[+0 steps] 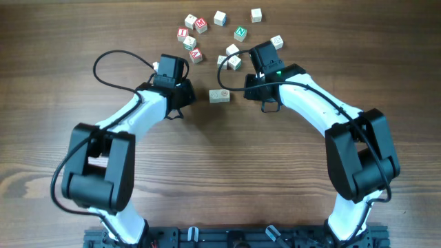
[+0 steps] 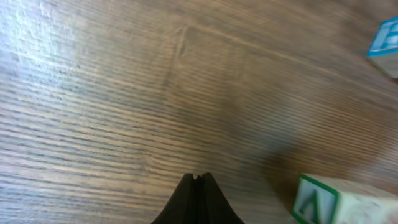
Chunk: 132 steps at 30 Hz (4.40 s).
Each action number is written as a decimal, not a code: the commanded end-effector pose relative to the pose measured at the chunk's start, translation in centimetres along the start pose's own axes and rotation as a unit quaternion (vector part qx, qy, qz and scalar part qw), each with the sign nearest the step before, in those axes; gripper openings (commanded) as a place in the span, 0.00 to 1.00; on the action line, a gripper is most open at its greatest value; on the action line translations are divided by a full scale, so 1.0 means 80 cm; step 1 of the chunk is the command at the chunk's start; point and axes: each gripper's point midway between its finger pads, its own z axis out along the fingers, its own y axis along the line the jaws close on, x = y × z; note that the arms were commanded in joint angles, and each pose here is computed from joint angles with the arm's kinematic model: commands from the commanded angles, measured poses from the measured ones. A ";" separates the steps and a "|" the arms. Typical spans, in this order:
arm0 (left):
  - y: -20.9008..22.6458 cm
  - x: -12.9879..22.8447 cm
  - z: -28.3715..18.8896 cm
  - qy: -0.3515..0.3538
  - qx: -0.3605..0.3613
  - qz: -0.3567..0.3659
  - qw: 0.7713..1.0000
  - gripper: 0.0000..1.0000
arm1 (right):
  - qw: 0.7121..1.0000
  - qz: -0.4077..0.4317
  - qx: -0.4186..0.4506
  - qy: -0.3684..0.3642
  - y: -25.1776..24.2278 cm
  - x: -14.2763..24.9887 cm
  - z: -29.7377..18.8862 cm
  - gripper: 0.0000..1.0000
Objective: Form a horizontal line
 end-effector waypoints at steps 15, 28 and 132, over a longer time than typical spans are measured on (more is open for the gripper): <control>0.004 0.040 0.060 0.057 0.013 -0.058 0.997 0.04 | 0.999 -0.009 -0.029 0.014 0.026 0.017 0.011 0.28; 0.004 0.040 0.060 0.058 0.014 -0.058 0.997 0.04 | 0.999 -0.038 -0.008 0.004 0.031 0.022 0.016 0.43; -0.072 0.042 0.056 0.038 0.100 -0.040 0.993 0.04 | 0.992 -0.067 -0.105 0.022 0.038 0.013 0.051 0.07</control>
